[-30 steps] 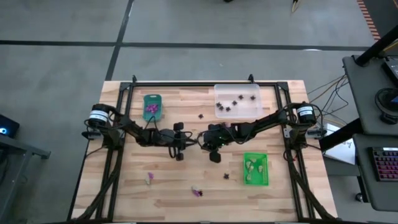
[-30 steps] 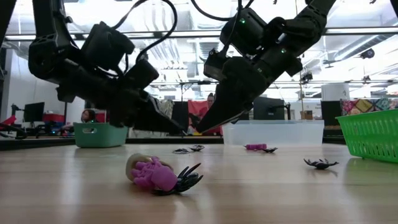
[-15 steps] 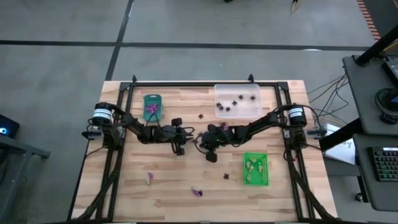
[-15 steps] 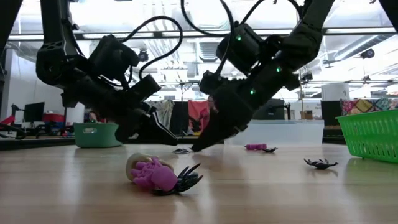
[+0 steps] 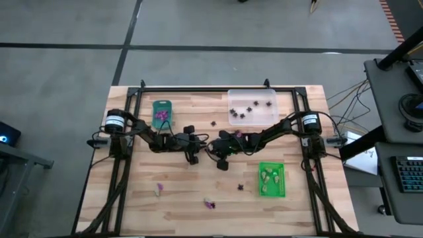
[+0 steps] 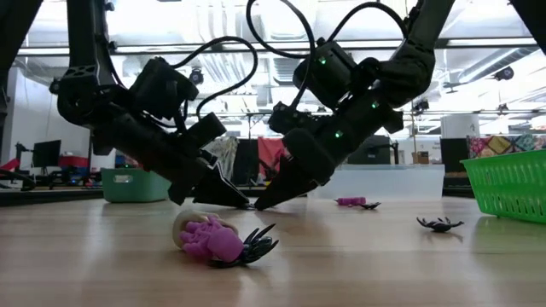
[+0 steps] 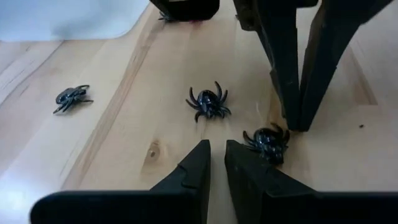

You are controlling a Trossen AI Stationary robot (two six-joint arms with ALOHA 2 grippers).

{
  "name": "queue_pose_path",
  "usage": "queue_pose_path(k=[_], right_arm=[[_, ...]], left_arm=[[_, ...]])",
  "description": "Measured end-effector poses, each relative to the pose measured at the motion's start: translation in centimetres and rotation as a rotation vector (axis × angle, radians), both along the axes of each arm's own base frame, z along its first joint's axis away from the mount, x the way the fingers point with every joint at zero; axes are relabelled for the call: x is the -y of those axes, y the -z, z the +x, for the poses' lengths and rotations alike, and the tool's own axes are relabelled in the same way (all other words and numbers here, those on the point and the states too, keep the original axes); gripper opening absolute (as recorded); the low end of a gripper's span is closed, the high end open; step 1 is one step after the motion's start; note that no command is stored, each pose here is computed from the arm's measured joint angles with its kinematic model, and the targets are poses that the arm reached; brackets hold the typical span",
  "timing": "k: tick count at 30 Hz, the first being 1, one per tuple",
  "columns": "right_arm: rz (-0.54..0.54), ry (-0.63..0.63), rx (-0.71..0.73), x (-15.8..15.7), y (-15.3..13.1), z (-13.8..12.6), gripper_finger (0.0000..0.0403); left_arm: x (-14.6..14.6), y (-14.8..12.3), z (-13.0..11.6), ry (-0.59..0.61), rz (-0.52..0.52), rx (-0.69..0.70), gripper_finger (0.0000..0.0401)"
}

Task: Sort Halloween decoration
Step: Put the black spider toy into the white bin

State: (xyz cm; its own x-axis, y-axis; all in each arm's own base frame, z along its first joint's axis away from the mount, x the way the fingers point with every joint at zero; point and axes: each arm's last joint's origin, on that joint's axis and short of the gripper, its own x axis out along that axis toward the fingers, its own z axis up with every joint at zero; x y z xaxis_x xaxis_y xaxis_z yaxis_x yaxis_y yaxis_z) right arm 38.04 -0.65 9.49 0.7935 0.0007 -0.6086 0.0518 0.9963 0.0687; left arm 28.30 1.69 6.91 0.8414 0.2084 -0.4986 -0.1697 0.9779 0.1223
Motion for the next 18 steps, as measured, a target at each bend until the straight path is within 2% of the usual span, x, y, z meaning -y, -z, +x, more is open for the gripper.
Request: queue_pose_path(k=[10, 18], right_arm=[[-0.044, -0.003, 0.065, 0.1, -1.0, 0.7, 0.0009], [-0.015, -0.004, 0.058, 0.0, -1.7, 1.1, 0.0009]], left_arm=[[0.2, 0.0, -0.3, 0.015, -0.080, 0.002, 0.0038], [0.3, -0.1, -0.3, 0.034, -0.145, 0.009, 0.0038]])
